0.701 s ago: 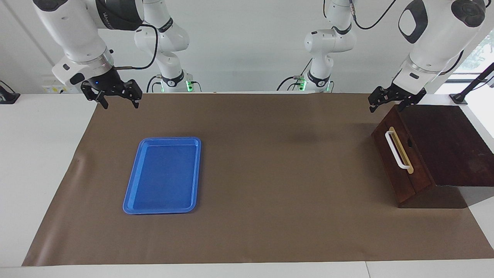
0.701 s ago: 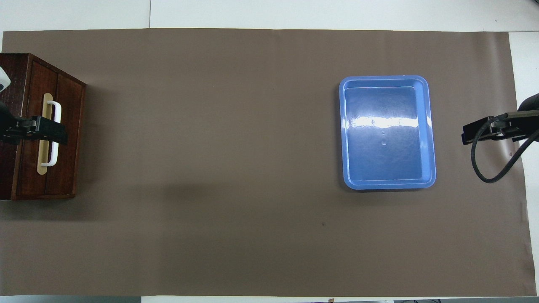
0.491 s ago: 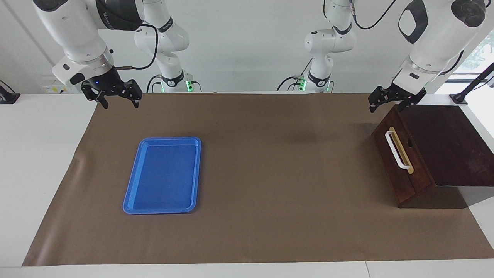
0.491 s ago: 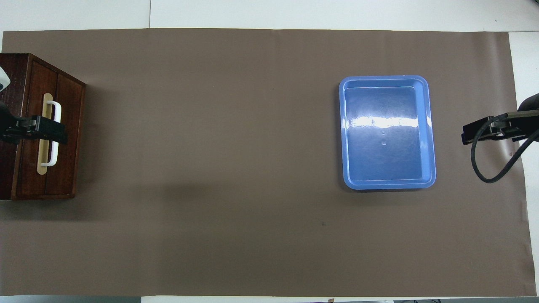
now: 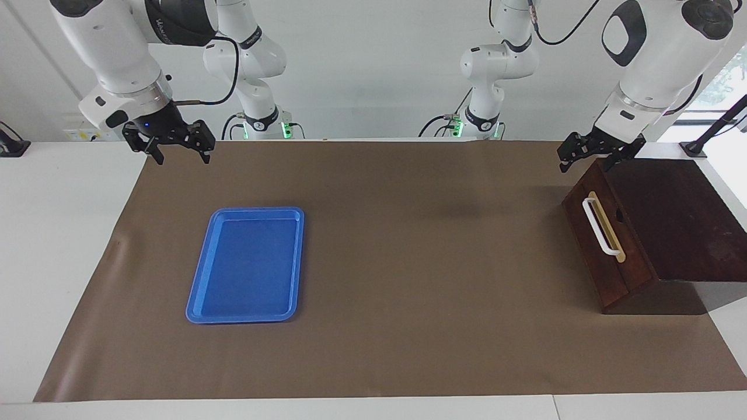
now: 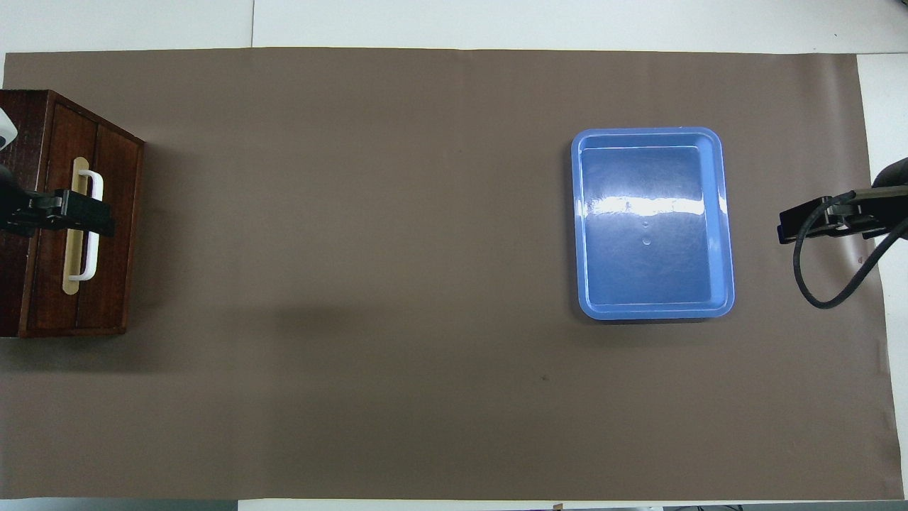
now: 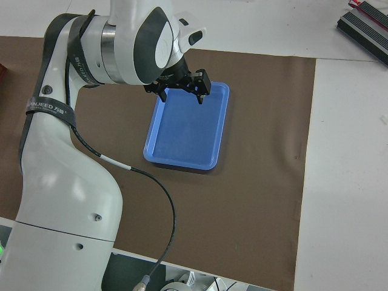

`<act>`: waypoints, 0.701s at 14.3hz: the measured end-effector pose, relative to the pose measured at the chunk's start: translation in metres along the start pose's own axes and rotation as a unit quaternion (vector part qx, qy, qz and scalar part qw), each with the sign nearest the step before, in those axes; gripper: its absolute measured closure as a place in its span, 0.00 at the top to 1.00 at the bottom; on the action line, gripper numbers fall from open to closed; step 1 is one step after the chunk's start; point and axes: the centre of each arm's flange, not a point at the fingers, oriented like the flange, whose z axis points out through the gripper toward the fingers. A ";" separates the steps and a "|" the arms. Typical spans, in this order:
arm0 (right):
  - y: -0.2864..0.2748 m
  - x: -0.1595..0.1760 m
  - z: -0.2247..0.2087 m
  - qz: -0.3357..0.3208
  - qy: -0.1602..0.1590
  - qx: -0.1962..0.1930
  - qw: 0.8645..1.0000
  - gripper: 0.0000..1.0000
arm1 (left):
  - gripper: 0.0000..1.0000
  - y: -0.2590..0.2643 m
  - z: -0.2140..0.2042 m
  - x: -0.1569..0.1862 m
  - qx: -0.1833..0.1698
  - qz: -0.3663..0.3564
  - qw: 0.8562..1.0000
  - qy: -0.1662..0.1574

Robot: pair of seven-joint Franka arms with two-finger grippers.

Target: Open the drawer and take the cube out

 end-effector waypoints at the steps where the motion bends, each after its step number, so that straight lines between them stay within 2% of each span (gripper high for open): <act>1: 0.000 0.000 0.000 0.000 0.000 0.000 1.000 1.00 | 1.00 0.001 -0.001 0.002 0.001 -0.009 1.000 0.009; 3: 0.000 0.000 0.000 0.000 0.000 0.000 1.000 1.00 | 1.00 0.009 0.000 0.006 0.031 -0.003 0.999 0.018; 5: 0.000 0.000 0.000 0.000 0.000 0.000 1.000 1.00 | 1.00 0.027 0.008 0.009 0.093 0.025 0.995 0.016; 7: 0.000 0.000 0.000 0.000 0.000 0.000 1.000 1.00 | 1.00 0.048 0.030 0.017 0.136 0.052 0.989 0.012; 10: 0.000 0.000 0.000 0.000 0.000 0.000 1.000 1.00 | 1.00 0.050 0.081 0.038 0.200 0.085 0.976 0.003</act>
